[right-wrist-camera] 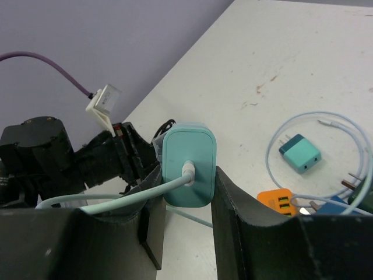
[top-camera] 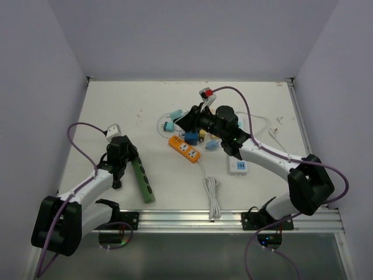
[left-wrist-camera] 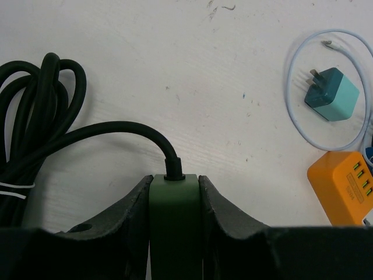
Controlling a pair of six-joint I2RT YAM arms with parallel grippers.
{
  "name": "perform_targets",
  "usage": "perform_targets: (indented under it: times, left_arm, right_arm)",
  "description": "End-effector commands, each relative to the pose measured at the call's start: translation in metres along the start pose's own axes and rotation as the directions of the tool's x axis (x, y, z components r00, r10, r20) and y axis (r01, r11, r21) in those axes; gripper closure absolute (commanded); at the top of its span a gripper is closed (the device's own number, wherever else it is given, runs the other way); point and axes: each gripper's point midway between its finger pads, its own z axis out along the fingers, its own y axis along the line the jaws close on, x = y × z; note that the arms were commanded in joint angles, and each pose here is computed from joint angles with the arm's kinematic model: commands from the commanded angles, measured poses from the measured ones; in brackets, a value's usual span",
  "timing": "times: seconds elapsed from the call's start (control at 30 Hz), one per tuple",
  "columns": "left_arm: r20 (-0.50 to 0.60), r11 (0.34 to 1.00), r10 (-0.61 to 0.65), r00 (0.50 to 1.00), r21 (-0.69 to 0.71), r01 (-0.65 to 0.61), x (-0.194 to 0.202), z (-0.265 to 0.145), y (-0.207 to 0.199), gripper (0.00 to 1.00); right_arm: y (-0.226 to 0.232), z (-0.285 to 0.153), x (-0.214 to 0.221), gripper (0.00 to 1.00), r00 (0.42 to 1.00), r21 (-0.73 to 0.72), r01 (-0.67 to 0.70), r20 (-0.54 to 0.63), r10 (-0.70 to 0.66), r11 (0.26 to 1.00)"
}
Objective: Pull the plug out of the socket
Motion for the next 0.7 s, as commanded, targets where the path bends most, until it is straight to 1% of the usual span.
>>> perform_targets:
  times: [0.0,0.07,0.1,0.13,0.17,0.2,0.23,0.27,0.4,0.47,0.5,0.53,0.57,0.6,0.67]
  left_arm:
    - [0.089,0.999,-0.008,0.996,0.039,0.005,-0.028,0.001,-0.013,1.00]
    - [0.092,0.997,-0.028,0.995,0.069,0.022,-0.033,0.003,-0.020,1.00]
    - [0.108,0.994,-0.049,0.993,0.107,0.037,-0.043,0.004,-0.030,1.00]
    - [0.096,0.992,-0.051,0.994,0.118,0.039,-0.042,0.008,-0.032,1.00]
    - [0.108,0.989,-0.062,0.992,0.140,0.046,-0.051,0.010,-0.039,1.00]
    - [0.115,0.985,-0.075,0.990,0.162,0.056,-0.059,0.012,-0.042,1.00]
    - [0.104,0.984,-0.072,0.992,0.167,0.054,-0.059,0.018,-0.044,1.00]
    - [0.122,0.981,-0.075,0.990,0.186,0.051,-0.073,0.020,-0.051,1.00]
    - [0.135,0.968,-0.115,0.984,0.237,0.081,-0.103,0.035,-0.057,1.00]
    - [0.163,0.962,-0.132,0.978,0.260,0.087,-0.121,0.040,-0.062,1.00]
    - [0.150,0.959,-0.131,0.980,0.270,0.087,-0.122,0.048,-0.064,1.00]
    - [0.147,0.957,-0.115,0.982,0.281,0.070,-0.125,0.052,-0.067,0.97]
    - [0.158,0.951,-0.114,0.981,0.303,0.062,-0.139,0.055,-0.076,0.94]
    - [0.119,0.955,-0.105,0.987,0.288,0.067,-0.132,0.068,-0.073,0.91]
    - [0.112,0.948,-0.107,0.988,0.312,0.067,-0.143,0.076,-0.083,0.86]
  right_arm:
    - [-0.003,-0.020,-0.045,1.00,0.993,0.067,0.049,0.106,-0.056,0.997]
    - [-0.019,-0.029,-0.043,1.00,0.995,0.125,0.047,0.087,-0.058,0.991]
    - [-0.022,-0.036,-0.049,1.00,0.993,0.144,0.045,0.100,-0.060,0.989]
    - [-0.028,-0.040,-0.049,1.00,0.993,0.166,0.042,0.100,-0.059,0.985]
    - [-0.043,-0.048,-0.046,1.00,0.995,0.210,0.030,0.085,-0.049,0.977]
    - [-0.046,-0.054,-0.048,1.00,0.995,0.226,0.025,0.090,-0.047,0.974]
    - [-0.061,-0.062,-0.048,1.00,0.996,0.268,0.010,0.084,-0.034,0.963]
    - [-0.068,-0.067,-0.043,1.00,0.997,0.284,-0.008,0.075,-0.014,0.959]
    - [-0.096,-0.087,-0.031,1.00,0.997,0.344,-0.052,0.063,0.032,0.937]
    - [-0.110,-0.094,-0.020,1.00,0.998,0.375,-0.065,0.048,0.051,0.925]
    - [-0.114,-0.097,-0.017,1.00,0.997,0.385,-0.069,0.044,0.057,0.920]
    - [-0.120,-0.100,-0.014,1.00,0.997,0.401,-0.077,0.041,0.066,0.913]
    - [-0.126,-0.103,-0.007,1.00,0.997,0.417,-0.082,0.031,0.076,0.905]
    - [-0.130,-0.105,-0.004,1.00,0.996,0.428,-0.089,0.030,0.084,0.899]
    - [-0.142,-0.111,0.003,1.00,0.994,0.459,-0.107,0.028,0.106,0.882]
